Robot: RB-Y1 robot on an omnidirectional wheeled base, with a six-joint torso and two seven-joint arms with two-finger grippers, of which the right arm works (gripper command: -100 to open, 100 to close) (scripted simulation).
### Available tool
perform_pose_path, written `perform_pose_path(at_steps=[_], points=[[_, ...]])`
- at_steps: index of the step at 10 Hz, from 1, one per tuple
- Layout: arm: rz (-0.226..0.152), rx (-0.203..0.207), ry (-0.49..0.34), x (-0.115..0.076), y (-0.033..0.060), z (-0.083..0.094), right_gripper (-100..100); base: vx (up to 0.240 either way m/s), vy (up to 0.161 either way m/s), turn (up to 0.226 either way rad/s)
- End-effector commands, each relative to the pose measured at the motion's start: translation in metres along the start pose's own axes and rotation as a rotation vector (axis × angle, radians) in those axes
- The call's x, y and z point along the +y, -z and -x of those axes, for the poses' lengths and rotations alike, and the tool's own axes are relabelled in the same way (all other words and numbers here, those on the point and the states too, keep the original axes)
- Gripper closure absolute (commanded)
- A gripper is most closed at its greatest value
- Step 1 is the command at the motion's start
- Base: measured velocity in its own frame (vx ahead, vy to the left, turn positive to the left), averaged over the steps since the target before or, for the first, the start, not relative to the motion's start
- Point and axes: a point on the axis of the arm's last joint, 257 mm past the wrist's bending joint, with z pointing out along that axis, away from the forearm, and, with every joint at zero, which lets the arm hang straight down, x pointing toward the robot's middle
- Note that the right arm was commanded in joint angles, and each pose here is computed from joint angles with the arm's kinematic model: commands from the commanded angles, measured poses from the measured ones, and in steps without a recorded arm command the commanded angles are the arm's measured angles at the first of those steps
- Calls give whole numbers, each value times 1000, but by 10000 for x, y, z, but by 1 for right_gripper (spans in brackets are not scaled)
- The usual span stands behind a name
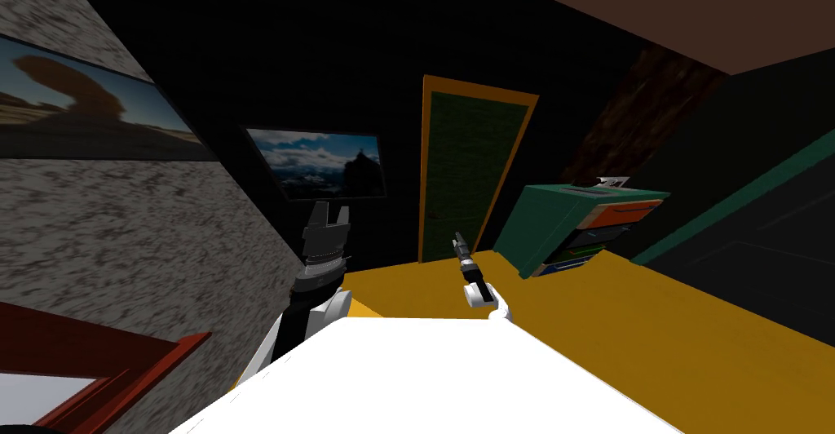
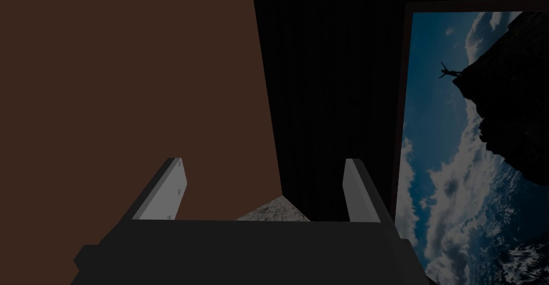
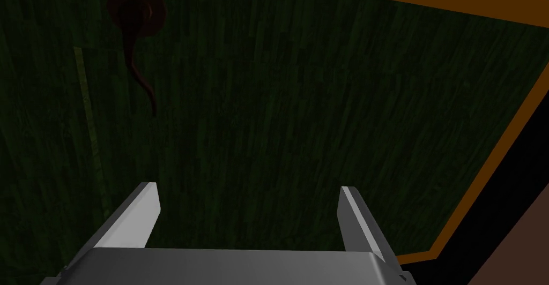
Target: Pull the door open
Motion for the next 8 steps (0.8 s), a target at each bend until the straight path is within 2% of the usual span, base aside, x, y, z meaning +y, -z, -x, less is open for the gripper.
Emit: perform_pose_path(at_steps=[1, 2, 8], points=[[-17, 2, -1, -95, -17, 19, -100, 63, 4, 45], [-29, 1, -1, -147, 7, 25, -100, 50, 0, 34], [-135, 0, -3, -611, 9, 164, -100, 96, 9, 81]])
